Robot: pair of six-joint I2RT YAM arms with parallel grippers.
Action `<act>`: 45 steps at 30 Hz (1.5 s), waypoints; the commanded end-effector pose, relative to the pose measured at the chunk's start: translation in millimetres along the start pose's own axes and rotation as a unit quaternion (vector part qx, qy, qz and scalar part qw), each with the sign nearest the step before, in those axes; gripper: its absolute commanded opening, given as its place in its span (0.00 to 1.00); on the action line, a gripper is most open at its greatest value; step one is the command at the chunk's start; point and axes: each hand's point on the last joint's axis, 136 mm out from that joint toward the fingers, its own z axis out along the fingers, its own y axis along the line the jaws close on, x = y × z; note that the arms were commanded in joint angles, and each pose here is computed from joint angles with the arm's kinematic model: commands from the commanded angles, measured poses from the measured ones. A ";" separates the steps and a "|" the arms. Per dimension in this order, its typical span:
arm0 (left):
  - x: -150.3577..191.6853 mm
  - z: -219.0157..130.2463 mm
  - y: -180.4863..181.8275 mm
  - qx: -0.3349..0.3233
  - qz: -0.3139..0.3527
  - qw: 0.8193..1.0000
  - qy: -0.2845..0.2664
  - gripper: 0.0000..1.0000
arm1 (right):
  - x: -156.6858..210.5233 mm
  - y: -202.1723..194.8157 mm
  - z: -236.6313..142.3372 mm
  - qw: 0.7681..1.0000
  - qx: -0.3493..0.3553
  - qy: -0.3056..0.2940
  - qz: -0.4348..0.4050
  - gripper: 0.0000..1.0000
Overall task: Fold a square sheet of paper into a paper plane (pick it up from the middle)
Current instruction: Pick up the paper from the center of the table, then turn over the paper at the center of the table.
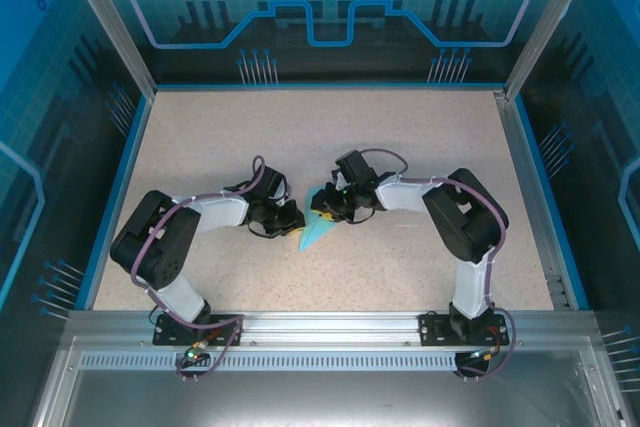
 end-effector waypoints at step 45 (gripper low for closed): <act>-23.2 -124.7 -138.3 0.361 0.071 0.926 -0.080 0.43 | -27.1 113.6 -132.6 0.946 -0.299 -0.013 -0.128 0.05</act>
